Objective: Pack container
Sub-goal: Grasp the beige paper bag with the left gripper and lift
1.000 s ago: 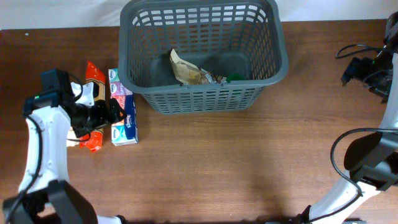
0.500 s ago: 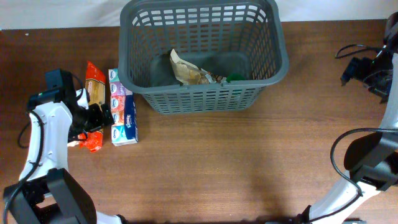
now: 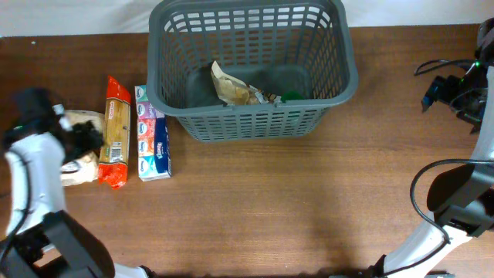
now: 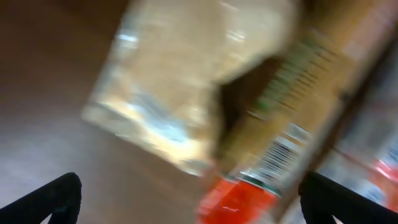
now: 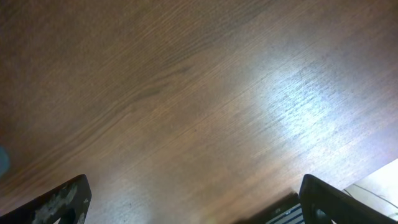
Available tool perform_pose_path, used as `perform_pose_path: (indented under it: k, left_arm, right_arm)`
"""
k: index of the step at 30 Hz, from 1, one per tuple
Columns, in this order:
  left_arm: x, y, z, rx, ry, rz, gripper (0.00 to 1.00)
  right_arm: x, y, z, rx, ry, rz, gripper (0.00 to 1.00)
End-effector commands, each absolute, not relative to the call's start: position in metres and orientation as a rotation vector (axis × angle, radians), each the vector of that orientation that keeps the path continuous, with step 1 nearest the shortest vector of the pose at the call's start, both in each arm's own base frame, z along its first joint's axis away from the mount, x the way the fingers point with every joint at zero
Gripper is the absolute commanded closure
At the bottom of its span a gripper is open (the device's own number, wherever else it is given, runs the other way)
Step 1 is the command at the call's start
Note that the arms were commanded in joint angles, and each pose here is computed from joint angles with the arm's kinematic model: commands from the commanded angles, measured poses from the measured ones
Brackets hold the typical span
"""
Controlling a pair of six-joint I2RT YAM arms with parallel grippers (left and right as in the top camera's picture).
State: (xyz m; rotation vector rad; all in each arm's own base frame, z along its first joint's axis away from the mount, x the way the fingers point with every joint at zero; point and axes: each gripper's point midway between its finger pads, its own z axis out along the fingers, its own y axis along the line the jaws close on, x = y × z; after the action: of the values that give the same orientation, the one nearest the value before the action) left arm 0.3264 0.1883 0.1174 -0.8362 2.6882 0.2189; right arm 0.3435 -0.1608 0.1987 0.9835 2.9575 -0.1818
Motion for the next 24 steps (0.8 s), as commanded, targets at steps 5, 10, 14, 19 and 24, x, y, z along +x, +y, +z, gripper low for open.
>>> perform_pose_path:
  k: [5, 10, 14, 19, 24]
  left_arm:
    - [0.319, 0.243, 0.13, -0.867, 2.599, 0.226, 0.01]
    - [0.343, 0.25, 0.127, -0.799, 2.549, 0.249, 0.01]
    - [0.364, 0.242, 0.108, -0.66, 2.596, 0.255, 0.01]
    - [0.371, 0.238, 0.06, -0.593, 2.714, 0.226, 0.01]
    - [0.365, 0.236, 0.026, -0.543, 2.812, 0.213, 0.01]
  right_arm:
    - [0.341, -0.163, 0.197, 0.992, 2.964, -0.178, 0.01]
    - [0.345, -0.164, 0.197, 0.988, 2.95, -0.179, 0.01]
    - [0.345, -0.165, 0.197, 0.987, 2.947, -0.18, 0.01]
    - [0.345, -0.165, 0.197, 0.987, 2.947, -0.18, 0.01]
    - [0.345, -0.165, 0.197, 0.988, 2.947, -0.18, 0.01]
